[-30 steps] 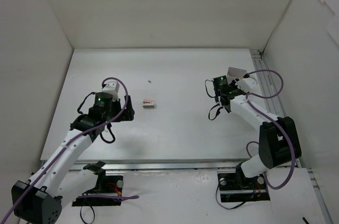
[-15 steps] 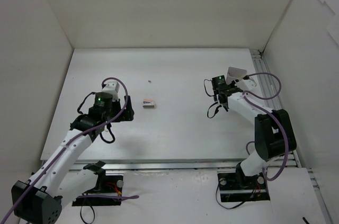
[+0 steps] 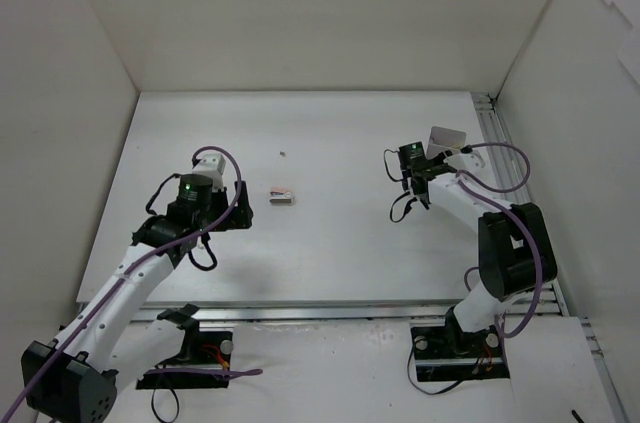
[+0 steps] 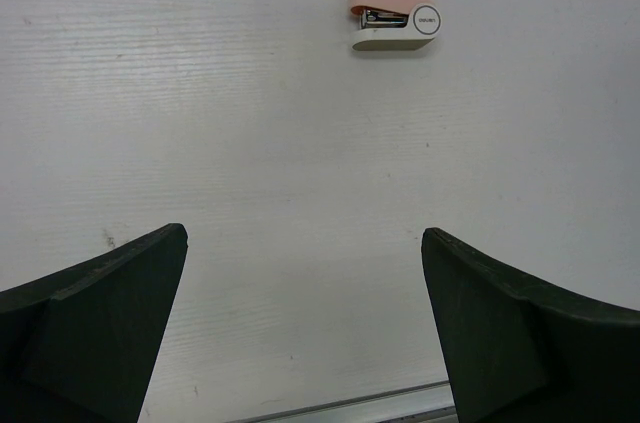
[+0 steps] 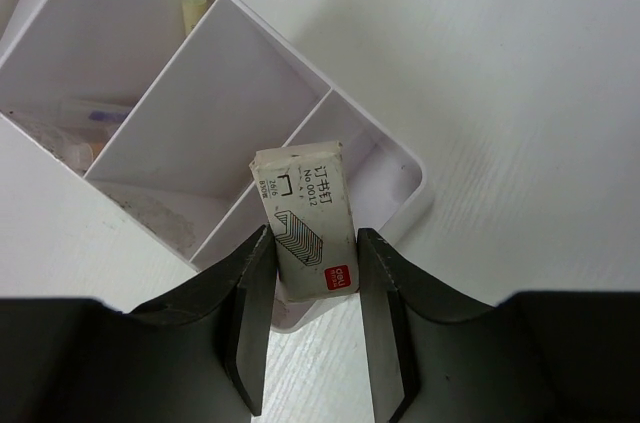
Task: Sort the stationery into containers
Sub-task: Place the stationery in the storage box.
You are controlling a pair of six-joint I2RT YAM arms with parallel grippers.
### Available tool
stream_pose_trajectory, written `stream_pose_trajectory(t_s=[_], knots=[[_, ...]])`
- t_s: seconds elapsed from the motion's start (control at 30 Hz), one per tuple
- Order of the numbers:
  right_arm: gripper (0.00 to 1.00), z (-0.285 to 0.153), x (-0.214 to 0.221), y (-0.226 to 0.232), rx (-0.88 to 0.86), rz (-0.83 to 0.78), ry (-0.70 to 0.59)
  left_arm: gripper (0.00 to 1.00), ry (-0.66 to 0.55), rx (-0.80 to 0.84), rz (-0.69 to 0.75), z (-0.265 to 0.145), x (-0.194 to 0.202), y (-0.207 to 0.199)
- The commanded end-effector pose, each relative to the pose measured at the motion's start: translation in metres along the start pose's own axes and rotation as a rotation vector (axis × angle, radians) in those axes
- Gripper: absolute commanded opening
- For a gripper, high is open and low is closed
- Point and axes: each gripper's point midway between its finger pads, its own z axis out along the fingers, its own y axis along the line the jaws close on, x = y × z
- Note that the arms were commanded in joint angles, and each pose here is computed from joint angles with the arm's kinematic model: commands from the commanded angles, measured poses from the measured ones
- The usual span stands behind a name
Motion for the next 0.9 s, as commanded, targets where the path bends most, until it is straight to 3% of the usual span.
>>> stream_pose_trajectory(t_s=[0.0,0.13,0.2,0.53,0.63,0.7,0.73,0.87], knots=[[0.34,0.002,-0.028,0.016,-0.007,0.135,-0.099,1.00,-0.089,0.013,0.009,-0.010,-0.031,-0.005],[0.36,0.003,-0.024,0.016,-0.005,0.131,-0.092,1.00,-0.082,0.010,0.011,-0.009,-0.030,-0.005],[0.43,0.002,-0.024,0.017,-0.010,0.137,-0.091,1.00,-0.086,0.012,0.011,-0.009,-0.032,-0.006],[0.50,-0.002,-0.026,0.021,-0.028,0.122,-0.070,1.00,-0.079,0.014,0.011,-0.008,-0.031,-0.006],[0.61,-0.014,-0.039,0.024,-0.059,0.082,-0.086,1.00,-0.083,0.021,0.010,-0.007,-0.033,-0.008],[0.82,-0.021,-0.044,0.023,-0.076,0.063,-0.090,1.00,-0.086,0.025,0.013,-0.007,-0.036,-0.010],[0.97,-0.029,-0.051,0.024,-0.097,0.051,-0.094,1.00,-0.082,0.025,0.013,-0.004,-0.037,-0.010],[0.98,-0.048,-0.062,0.019,-0.140,-0.027,-0.114,1.00,-0.078,0.064,0.017,0.001,-0.045,-0.020]])
